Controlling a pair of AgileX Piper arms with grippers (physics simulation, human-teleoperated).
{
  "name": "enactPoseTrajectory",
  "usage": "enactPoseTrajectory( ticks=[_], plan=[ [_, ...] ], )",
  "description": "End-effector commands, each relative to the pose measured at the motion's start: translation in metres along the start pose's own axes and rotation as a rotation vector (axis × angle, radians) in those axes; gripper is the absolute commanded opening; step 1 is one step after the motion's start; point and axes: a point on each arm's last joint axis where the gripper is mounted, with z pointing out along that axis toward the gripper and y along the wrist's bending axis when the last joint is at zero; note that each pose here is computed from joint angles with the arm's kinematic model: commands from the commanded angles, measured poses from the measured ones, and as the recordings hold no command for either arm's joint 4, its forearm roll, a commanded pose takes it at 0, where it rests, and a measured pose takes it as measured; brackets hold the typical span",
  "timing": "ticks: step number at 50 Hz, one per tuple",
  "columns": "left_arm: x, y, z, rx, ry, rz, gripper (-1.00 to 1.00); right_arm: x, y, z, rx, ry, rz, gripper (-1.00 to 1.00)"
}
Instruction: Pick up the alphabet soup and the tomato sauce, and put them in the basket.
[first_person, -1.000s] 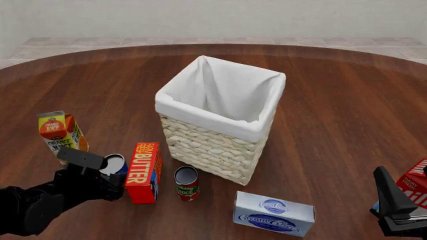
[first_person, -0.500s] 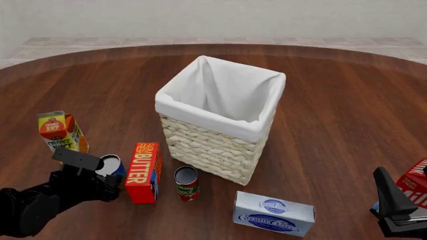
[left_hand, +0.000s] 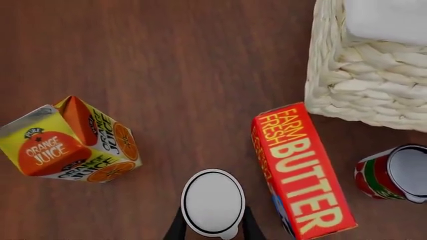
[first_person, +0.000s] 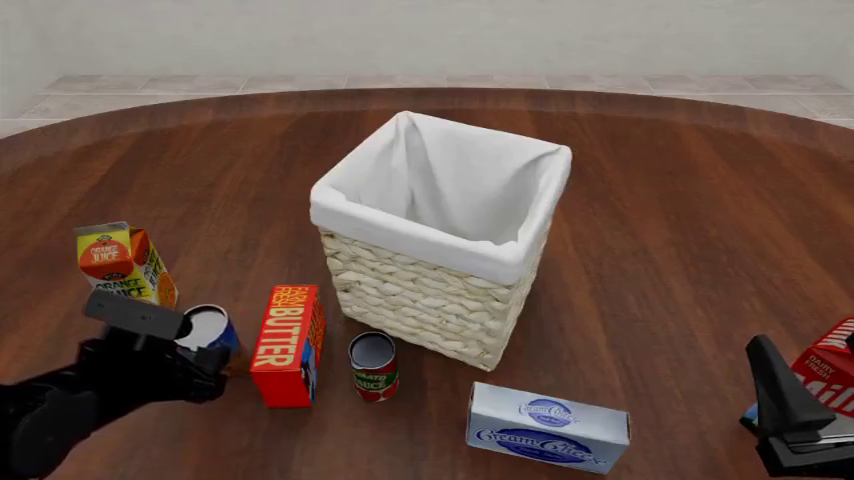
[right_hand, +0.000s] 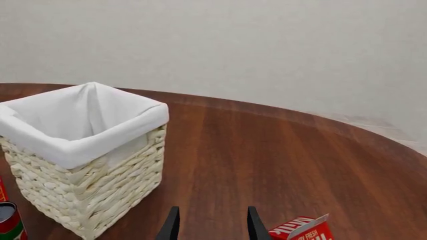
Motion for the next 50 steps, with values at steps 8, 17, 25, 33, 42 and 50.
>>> enactPoseTrajectory(
  ticks=[8, 17, 25, 33, 42, 50],
  plan=[
    [-0.017, 0.004, -0.023, -0.015, -0.053, 0.008, -1.0, 0.0, 0.0, 0.0, -0.005, 0.0, -0.002, 1.0],
    [-0.028, 0.003, -0.032, -0.009, -0.08, 0.011, -1.0, 0.0, 0.0, 0.0, -0.005, -0.001, -0.002, 1.0],
    [-0.042, 0.001, -0.04, 0.005, -0.107, 0.023, -1.0, 0.0, 0.0, 0.0, -0.007, 0.0, -0.004, 1.0],
    [-0.06, 0.004, -0.051, -0.001, -0.145, 0.03, -1.0, 0.0, 0.0, 0.0, -0.007, -0.001, -0.004, 1.0],
    [-0.069, 0.005, -0.061, -0.004, -0.171, 0.043, -1.0, 0.0, 0.0, 0.0, -0.004, -0.001, -0.004, 1.0],
    [-0.081, 0.004, -0.069, 0.001, -0.196, 0.059, -1.0, 0.0, 0.0, 0.0, -0.003, -0.001, -0.005, 1.0]
  ],
)
